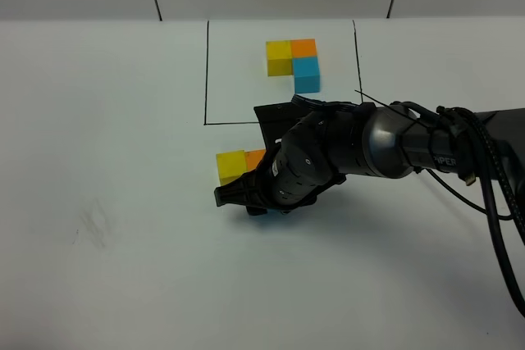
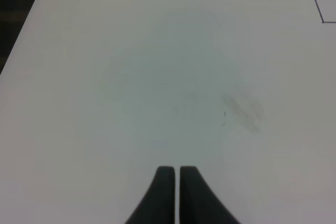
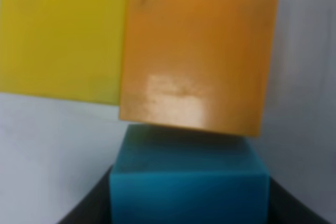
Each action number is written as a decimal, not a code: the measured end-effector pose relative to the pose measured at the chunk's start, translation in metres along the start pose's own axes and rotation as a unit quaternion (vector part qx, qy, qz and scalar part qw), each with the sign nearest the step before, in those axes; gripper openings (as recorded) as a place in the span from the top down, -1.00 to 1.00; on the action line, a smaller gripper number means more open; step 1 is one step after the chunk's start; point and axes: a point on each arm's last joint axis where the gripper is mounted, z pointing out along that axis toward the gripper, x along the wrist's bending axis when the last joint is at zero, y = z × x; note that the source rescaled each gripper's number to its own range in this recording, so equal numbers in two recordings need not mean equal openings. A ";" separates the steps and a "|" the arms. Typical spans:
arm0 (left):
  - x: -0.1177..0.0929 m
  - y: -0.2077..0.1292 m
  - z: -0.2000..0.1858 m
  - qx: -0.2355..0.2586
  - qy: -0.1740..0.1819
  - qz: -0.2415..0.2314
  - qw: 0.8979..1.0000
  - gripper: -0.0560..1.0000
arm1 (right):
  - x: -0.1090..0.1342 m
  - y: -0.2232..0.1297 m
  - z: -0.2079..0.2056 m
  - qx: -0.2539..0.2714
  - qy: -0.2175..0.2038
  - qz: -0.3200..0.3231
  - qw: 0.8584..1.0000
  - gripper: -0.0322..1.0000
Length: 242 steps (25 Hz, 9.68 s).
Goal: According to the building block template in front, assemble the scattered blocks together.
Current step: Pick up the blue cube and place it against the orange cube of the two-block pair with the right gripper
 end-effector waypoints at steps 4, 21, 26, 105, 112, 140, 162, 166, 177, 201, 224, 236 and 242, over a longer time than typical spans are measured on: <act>0.000 0.000 0.000 0.000 0.000 0.000 1.000 0.89 | -0.001 0.000 0.000 0.000 -0.004 -0.003 1.000 0.05; 0.000 0.000 0.000 0.000 0.000 0.000 1.000 0.89 | 0.000 0.005 0.006 0.007 -0.018 -0.010 1.000 0.05; 0.000 0.000 0.000 0.000 0.000 0.000 1.000 0.89 | 0.000 0.008 0.008 0.009 -0.023 -0.015 1.000 0.05; 0.000 0.000 0.000 0.000 0.000 0.000 1.000 0.89 | 0.007 0.011 0.022 0.066 -0.056 -0.062 0.994 0.05; 0.000 0.000 0.000 0.000 0.000 0.000 1.000 0.89 | 0.007 0.013 0.026 0.078 -0.064 -0.060 0.993 0.05; 0.000 0.000 0.000 0.000 0.000 0.000 1.000 0.89 | 0.011 0.020 0.030 0.103 -0.080 -0.069 0.989 0.05; 0.000 0.000 0.000 0.000 0.000 0.000 1.000 0.89 | 0.015 0.026 0.032 0.080 -0.065 -0.069 0.992 0.05; 0.000 0.000 0.000 0.000 0.000 0.000 1.000 0.89 | 0.015 0.027 0.033 0.077 -0.063 -0.069 0.993 0.05; 0.000 0.000 0.000 0.000 0.000 0.000 1.000 0.89 | 0.015 0.027 0.033 0.080 -0.063 -0.084 0.991 0.05; 0.000 0.000 0.000 0.000 0.000 0.000 1.000 0.89 | 0.021 0.025 0.033 0.085 -0.050 -0.100 0.990 -0.49; 0.000 0.000 0.000 0.000 0.000 0.000 1.000 0.89 | 0.004 0.028 0.002 0.105 -0.108 -0.124 0.981 -0.64; 0.000 0.000 0.000 0.000 0.000 0.000 1.000 0.89 | -0.002 0.040 -0.053 0.085 -0.163 -0.131 0.974 0.52; 0.000 0.000 0.000 0.000 0.000 0.000 1.000 0.89 | -0.016 0.030 -0.046 0.110 -0.193 -0.138 0.965 0.92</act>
